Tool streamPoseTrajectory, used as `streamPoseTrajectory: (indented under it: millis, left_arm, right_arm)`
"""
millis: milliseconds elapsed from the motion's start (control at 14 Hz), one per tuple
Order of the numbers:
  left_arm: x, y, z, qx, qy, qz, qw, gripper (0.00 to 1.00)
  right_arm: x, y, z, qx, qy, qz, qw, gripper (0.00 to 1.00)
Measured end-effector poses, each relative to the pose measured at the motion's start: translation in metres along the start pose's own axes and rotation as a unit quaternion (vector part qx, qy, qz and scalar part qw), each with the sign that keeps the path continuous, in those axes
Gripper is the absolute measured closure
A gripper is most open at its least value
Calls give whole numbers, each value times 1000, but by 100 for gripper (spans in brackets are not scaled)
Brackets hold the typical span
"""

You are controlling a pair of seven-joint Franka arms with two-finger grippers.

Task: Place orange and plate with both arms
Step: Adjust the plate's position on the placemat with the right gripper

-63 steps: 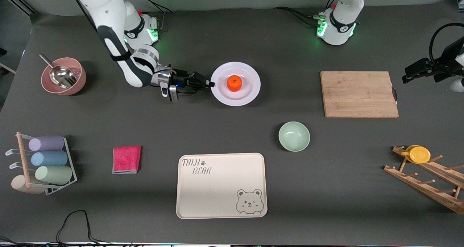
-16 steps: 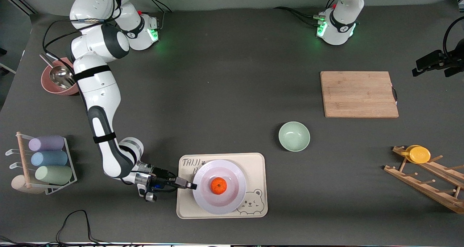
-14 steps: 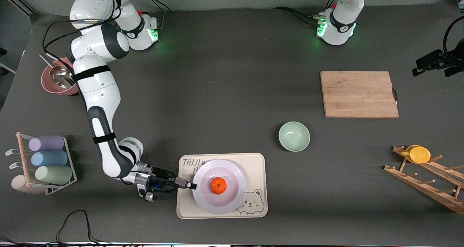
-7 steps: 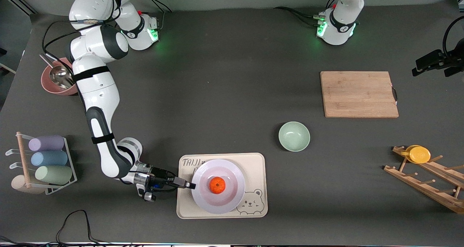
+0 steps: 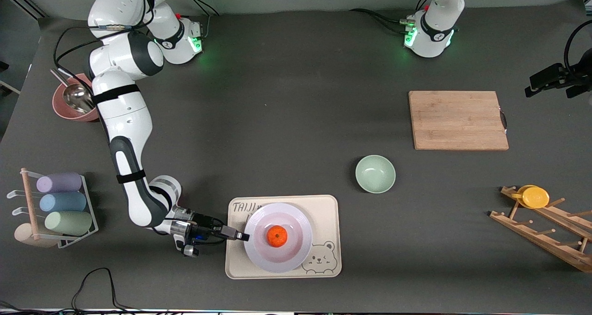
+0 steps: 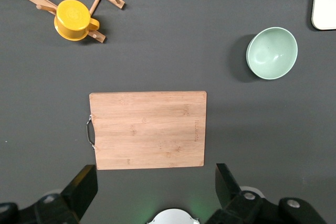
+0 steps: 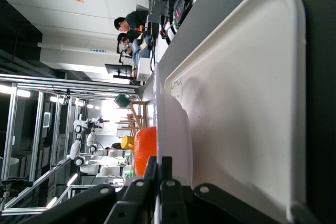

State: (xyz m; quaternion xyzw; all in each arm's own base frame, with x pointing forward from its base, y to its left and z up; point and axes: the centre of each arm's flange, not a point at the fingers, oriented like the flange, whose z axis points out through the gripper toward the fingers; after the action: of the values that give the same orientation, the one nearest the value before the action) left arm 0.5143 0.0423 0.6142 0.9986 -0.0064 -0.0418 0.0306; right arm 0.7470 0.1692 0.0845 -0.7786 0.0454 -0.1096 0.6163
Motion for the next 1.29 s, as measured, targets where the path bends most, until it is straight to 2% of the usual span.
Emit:
streamPoseTrajectory:
  millis: [357,643,1143,1286]
  left_arm:
    - [0,0,0,0,0,0,1000,0]
    - [0,0,0,0,0,0,1000,0]
    - [0,0,0,0,0,0,1000,0]
    - [0,0,0,-1,0,0,1000,0]
  right_arm:
    - [2,-19,6,-12,-16,17,1000,96]
    - [5,-24,1,-40,-26,5,999,96]
    - [-1,-18,4,-44,-31,11,998,96]
    - [-1,-18,4,-45,-31,11,998,80]
